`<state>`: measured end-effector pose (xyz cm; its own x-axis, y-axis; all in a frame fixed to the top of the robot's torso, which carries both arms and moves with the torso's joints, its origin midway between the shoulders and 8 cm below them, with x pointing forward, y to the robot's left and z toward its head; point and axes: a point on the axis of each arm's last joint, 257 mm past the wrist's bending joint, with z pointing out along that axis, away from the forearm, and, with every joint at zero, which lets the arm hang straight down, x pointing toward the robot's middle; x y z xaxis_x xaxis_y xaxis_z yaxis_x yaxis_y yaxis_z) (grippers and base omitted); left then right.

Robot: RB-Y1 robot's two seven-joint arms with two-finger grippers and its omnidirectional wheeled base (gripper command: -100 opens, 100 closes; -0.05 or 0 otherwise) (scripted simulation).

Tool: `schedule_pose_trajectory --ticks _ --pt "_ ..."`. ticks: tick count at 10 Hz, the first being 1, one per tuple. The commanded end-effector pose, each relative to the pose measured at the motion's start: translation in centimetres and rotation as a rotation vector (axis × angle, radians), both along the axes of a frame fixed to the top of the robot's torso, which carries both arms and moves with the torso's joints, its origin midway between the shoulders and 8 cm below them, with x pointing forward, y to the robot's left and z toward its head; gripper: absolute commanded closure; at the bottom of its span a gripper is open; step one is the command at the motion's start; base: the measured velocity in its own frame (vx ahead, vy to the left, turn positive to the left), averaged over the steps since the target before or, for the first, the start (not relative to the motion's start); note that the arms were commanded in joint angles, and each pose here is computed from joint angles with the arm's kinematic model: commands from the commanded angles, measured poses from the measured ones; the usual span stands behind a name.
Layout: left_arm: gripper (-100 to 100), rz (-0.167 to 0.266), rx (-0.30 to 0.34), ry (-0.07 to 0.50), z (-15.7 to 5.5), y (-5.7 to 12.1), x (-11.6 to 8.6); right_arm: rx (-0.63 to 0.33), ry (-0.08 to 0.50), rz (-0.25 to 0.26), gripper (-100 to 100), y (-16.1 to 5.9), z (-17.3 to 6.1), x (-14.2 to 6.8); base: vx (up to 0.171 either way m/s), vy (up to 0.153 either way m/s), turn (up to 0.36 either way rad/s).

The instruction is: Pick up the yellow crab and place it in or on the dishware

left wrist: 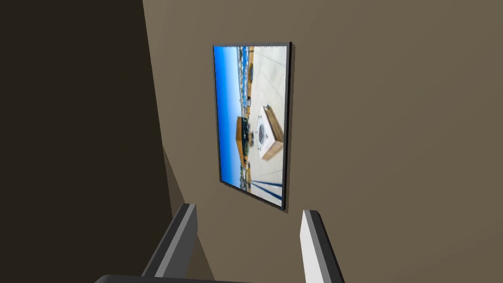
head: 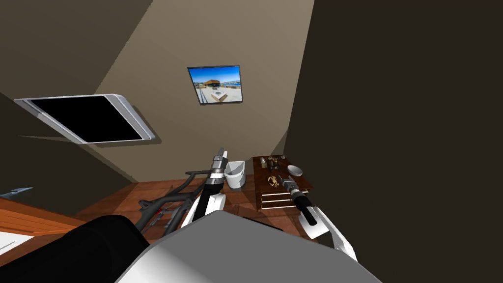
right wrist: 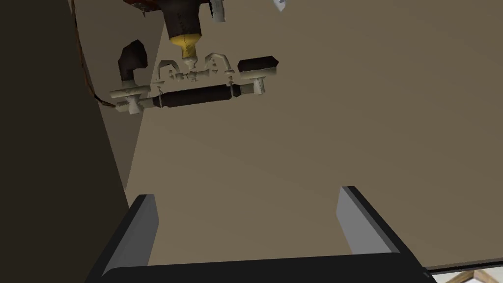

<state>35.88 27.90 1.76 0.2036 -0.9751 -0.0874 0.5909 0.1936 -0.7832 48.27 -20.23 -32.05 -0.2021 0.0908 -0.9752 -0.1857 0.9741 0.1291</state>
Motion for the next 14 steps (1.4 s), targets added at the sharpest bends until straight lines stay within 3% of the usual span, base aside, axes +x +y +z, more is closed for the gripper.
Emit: schedule_pose_trajectory --ticks 1,2,5,6,7,8,9,12,14 --pt "0 0.000 0.000 0.000 0.0 0.0 0.0 -0.103 0.046 0.000 -100 -0.7 -2.5 -0.2 -0.019 -0.022 0.192" --pt "0 0.000 0.000 0.000 0.0 0.0 0.0 -0.107 0.060 -0.003 -100 -0.9 -3.2 -0.4 -0.015 -0.020 0.095" --pt "0 0.000 0.000 0.000 0.0 0.0 0.0 -0.286 0.129 0.009 -100 -2.5 -7.0 -0.7 -0.012 -0.016 0.157" --pt "0 0.000 0.000 0.000 0.0 0.0 0.0 -0.291 0.147 0.006 -100 -2.8 -7.8 -1.0 -0.007 -0.010 0.094" --pt "0 0.000 0.000 0.000 0.0 0.0 0.0 -0.379 0.175 0.015 -100 -3.7 -9.3 -1.2 -0.009 -0.003 0.170" --pt "0 0.000 0.000 0.000 0.0 0.0 0.0 -0.384 0.194 0.012 -100 -4.1 -10.2 -1.6 -0.005 -0.004 0.093" --pt "0 0.000 0.000 0.000 0.0 0.0 0.0 -0.470 0.218 0.024 -100 -5.0 -11.4 -1.8 -0.003 0.003 0.174" --pt "0 0.000 0.000 0.000 0.0 0.0 0.0 -0.565 0.277 0.032 -100 -6.8 -14.0 -2.9 0.001 0.004 0.135" --pt "0 0.000 0.000 0.000 0.0 0.0 0.0 -0.733 0.334 0.058 -100 -9.3 -16.4 -3.9 0.011 0.017 0.215"
